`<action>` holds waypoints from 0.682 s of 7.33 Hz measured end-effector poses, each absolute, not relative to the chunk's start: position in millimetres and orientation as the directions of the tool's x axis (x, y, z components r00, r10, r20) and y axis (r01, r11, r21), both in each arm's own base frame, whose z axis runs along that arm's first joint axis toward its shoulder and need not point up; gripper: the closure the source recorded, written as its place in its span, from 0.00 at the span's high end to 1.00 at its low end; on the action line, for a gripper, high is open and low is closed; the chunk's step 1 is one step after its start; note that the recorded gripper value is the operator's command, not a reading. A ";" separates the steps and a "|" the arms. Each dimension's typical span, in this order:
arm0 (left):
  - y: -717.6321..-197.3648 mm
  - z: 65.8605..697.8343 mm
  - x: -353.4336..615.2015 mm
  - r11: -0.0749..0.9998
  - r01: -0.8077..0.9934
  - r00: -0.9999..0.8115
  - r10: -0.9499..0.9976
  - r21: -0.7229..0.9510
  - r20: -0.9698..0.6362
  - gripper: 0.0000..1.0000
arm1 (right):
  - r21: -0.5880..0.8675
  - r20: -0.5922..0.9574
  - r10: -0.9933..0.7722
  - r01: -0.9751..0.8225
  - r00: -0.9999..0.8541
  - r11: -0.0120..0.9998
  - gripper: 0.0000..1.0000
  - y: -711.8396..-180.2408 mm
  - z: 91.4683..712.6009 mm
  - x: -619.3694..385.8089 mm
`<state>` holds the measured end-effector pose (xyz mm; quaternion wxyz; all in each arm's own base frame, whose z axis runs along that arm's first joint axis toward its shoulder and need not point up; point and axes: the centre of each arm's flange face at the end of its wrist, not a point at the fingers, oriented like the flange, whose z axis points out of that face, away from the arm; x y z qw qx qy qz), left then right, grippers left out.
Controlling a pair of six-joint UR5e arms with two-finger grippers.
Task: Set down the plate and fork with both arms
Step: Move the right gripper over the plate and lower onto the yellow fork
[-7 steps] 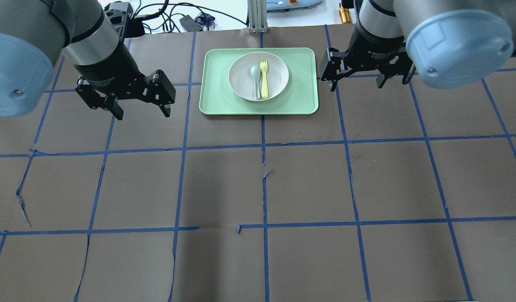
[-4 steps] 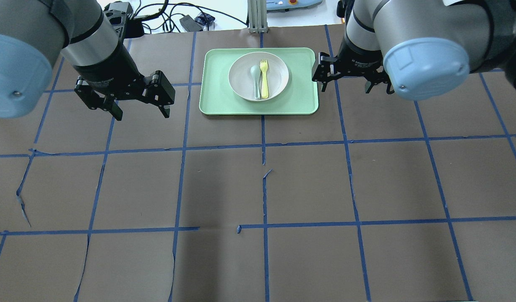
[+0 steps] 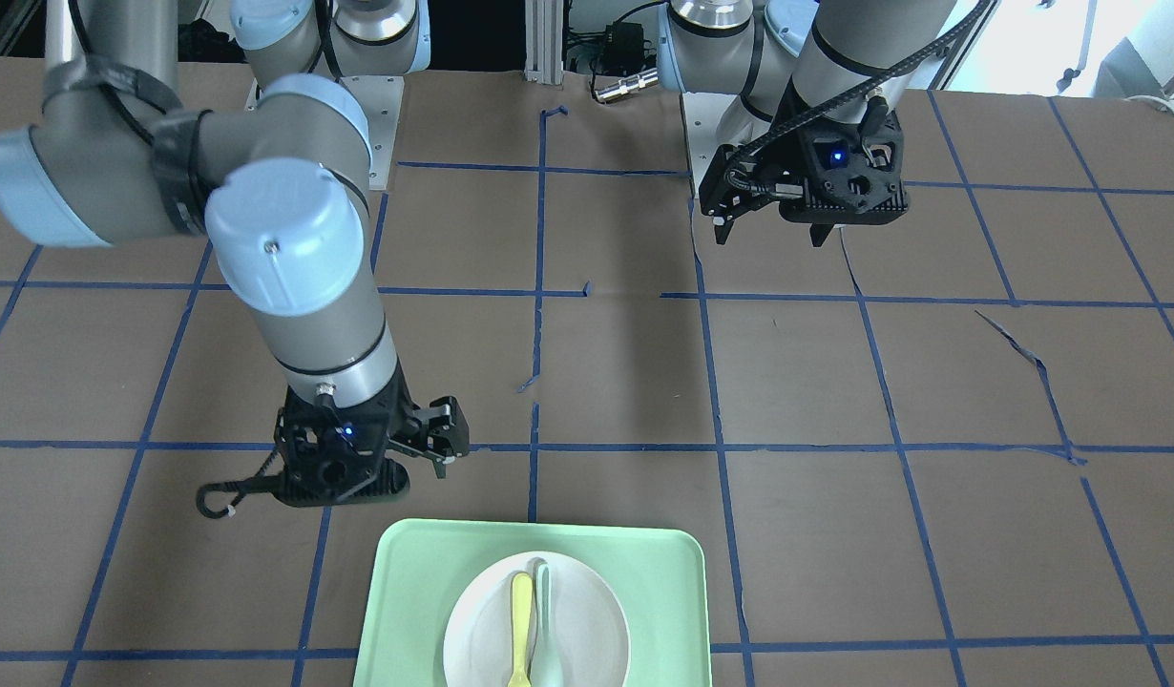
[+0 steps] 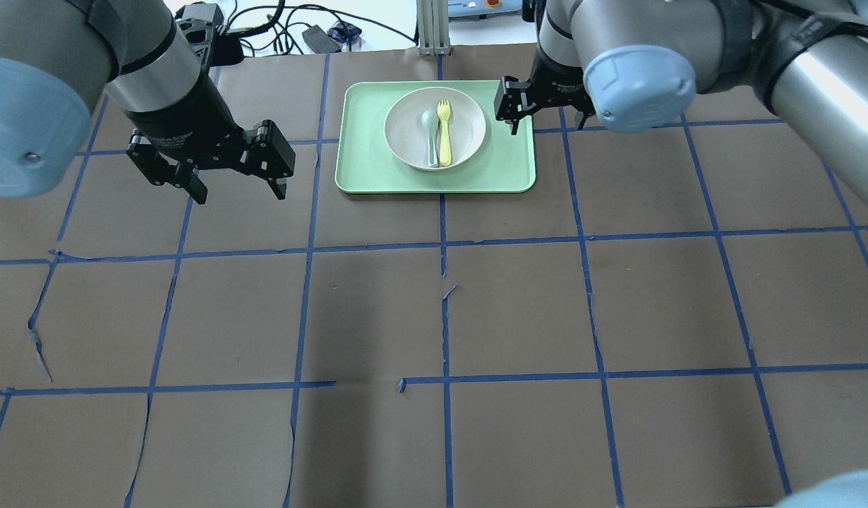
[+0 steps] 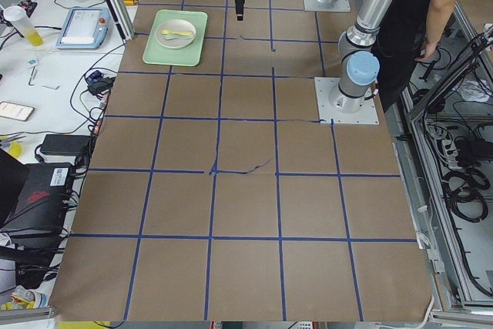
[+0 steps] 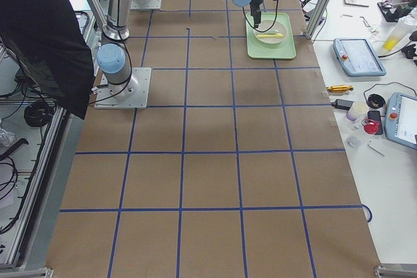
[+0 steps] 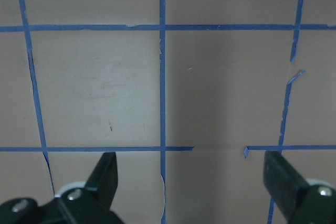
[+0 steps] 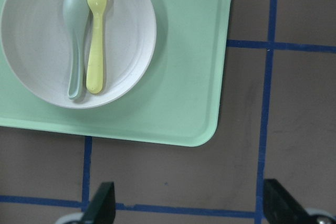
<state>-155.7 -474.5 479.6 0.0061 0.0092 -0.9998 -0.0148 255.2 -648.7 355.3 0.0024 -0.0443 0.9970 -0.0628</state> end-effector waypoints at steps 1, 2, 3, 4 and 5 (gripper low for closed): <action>-474.6 478.9 -155.6 0.999 -0.018 -1.000 -0.018 0.031 0.012 1.00 | -0.113 -0.005 -0.097 -0.096 -0.995 0.989 1.00 -666.3 332.6 274.8; -475.0 478.1 -155.5 0.999 -0.018 -1.000 -0.018 0.033 0.011 1.00 | -0.107 -0.011 -0.077 -0.075 -0.997 0.991 1.00 -681.5 312.0 291.8; -475.4 477.4 -155.5 0.999 -0.018 -1.000 -0.018 0.034 0.012 1.00 | -0.109 -0.022 -0.021 -0.019 -1.000 0.994 1.00 -698.4 289.2 310.7; -475.8 477.1 -155.7 0.999 -0.017 -1.000 -0.018 0.034 0.012 1.00 | -0.117 -0.034 0.040 0.044 -0.999 0.992 1.00 -713.5 268.9 328.9; -476.0 477.1 -156.0 0.999 -0.017 -1.000 -0.017 0.034 0.013 1.00 | -0.120 -0.040 0.075 0.079 -0.996 0.990 0.97 -723.2 254.4 340.9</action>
